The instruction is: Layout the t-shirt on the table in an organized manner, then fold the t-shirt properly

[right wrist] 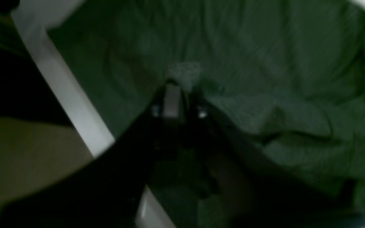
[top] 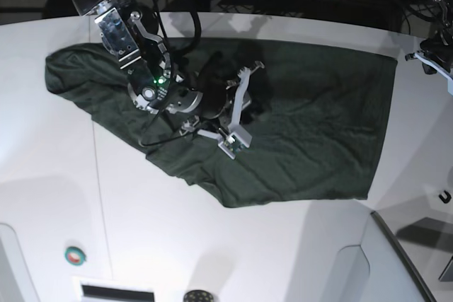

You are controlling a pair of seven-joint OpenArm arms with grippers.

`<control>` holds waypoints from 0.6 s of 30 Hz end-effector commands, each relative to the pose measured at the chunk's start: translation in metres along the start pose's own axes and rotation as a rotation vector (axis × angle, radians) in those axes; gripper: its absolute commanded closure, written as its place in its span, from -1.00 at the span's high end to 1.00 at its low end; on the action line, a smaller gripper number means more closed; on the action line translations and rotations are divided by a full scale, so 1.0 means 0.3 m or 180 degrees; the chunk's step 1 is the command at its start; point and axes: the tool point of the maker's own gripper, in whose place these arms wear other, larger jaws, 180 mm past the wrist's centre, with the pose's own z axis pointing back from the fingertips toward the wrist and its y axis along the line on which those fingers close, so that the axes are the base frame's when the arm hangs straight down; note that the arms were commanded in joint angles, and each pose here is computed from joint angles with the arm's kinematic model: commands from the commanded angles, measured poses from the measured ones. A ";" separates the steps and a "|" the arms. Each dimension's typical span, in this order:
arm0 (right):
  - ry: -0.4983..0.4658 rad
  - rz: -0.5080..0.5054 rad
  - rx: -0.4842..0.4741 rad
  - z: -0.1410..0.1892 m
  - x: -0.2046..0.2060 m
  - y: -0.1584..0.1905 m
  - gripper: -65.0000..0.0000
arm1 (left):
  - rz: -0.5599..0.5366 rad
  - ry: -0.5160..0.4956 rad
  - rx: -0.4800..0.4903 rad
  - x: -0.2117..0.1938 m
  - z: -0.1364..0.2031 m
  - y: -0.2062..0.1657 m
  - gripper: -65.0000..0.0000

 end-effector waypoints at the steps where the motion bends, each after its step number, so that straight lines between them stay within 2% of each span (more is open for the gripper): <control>1: -0.0165 0.0014 0.0044 0.003 0.052 0.012 -0.39 | -0.0045 -0.0127 0.0068 0.052 0.019 0.036 -1.00; 3: -0.0134 0.0004 0.0032 0.009 0.038 0.012 -0.23 | -0.0046 -0.0122 0.0069 0.050 0.019 0.036 -1.00; 6: -0.0051 -0.0002 -0.0012 0.036 0.033 0.007 -0.26 | -0.0043 -0.0124 0.0072 0.050 0.020 0.038 -1.00; 10: -0.0156 0.0008 -0.0124 0.055 0.086 -0.038 -0.26 | -0.0043 -0.0124 0.0072 0.050 0.020 0.038 -1.00; 12: -0.0093 -0.0009 -0.0332 0.031 0.109 -0.122 -0.26 | -0.0043 -0.0124 0.0072 0.050 0.020 0.038 -1.00; 15: 0.0022 -0.0230 -0.0559 -0.024 0.103 -0.226 -0.26 | -0.0040 -0.0122 0.0069 0.048 0.019 0.036 -1.00; 18: -0.0028 -0.0621 -0.0788 -0.024 0.073 -0.351 -0.26 | -0.0033 -0.0119 0.0062 0.045 0.018 0.032 -1.00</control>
